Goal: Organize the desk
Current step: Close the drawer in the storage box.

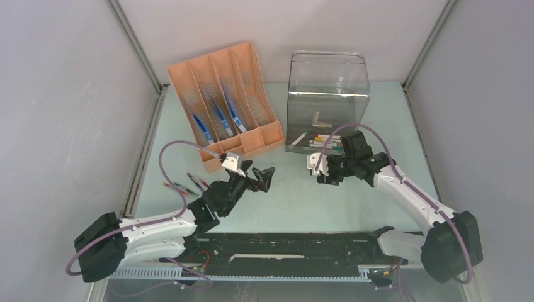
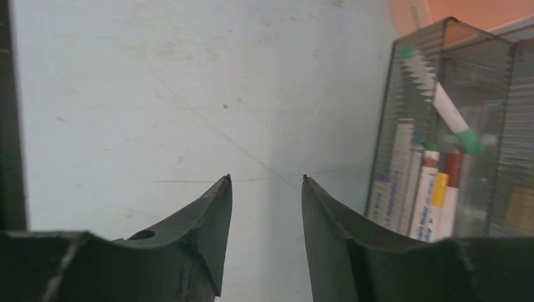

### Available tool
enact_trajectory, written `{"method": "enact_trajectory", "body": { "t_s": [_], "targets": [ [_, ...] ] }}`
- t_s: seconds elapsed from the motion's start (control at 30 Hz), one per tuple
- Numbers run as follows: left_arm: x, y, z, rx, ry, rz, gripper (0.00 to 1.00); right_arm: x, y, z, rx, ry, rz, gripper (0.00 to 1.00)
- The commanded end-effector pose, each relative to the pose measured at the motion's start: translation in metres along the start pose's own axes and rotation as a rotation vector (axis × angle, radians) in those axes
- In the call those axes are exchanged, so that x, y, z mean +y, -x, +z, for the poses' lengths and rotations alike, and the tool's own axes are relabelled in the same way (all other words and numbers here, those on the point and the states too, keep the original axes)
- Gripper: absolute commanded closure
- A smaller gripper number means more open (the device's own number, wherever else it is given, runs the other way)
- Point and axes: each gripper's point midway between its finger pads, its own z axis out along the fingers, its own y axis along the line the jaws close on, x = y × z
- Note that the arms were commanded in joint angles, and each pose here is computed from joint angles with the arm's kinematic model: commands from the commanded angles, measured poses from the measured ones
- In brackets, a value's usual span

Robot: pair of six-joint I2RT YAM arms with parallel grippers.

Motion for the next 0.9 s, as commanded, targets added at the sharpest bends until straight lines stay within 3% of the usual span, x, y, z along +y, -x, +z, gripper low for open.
{"method": "enact_trajectory", "body": {
  "t_s": [0.0, 0.03, 0.17, 0.27, 0.5, 0.67, 0.87],
  "targets": [
    [-0.015, 0.025, 0.008, -0.058, -0.037, -0.039, 0.00, -0.039, -0.013, 0.003, 0.091, -0.129, -0.105, 0.51],
    [-0.015, 0.025, 0.009, -0.058, -0.038, -0.038, 0.00, -0.043, -0.017, 0.005, 0.113, -0.139, -0.118, 0.55],
    [-0.016, 0.025, 0.009, -0.056, -0.041, -0.041, 0.00, -0.056, -0.031, 0.009, 0.193, -0.147, -0.121, 0.90],
    [-0.016, 0.024, 0.010, -0.052, -0.039, -0.043, 0.00, -0.065, -0.042, 0.014, 0.242, -0.155, -0.116, 1.00],
    [-0.018, 0.022, 0.012, -0.050, -0.050, -0.060, 0.00, -0.113, -0.063, 0.021, 0.359, -0.365, -0.076, 1.00],
    [-0.026, 0.020, 0.015, -0.052, -0.089, -0.120, 0.00, -0.156, -0.048, 0.012, 0.321, -0.560, -0.096, 1.00],
    [-0.038, 0.011, 0.019, -0.036, -0.141, -0.192, 0.00, -0.179, -0.046, 0.011, 0.336, -0.643, -0.060, 0.97]
  ]
}}
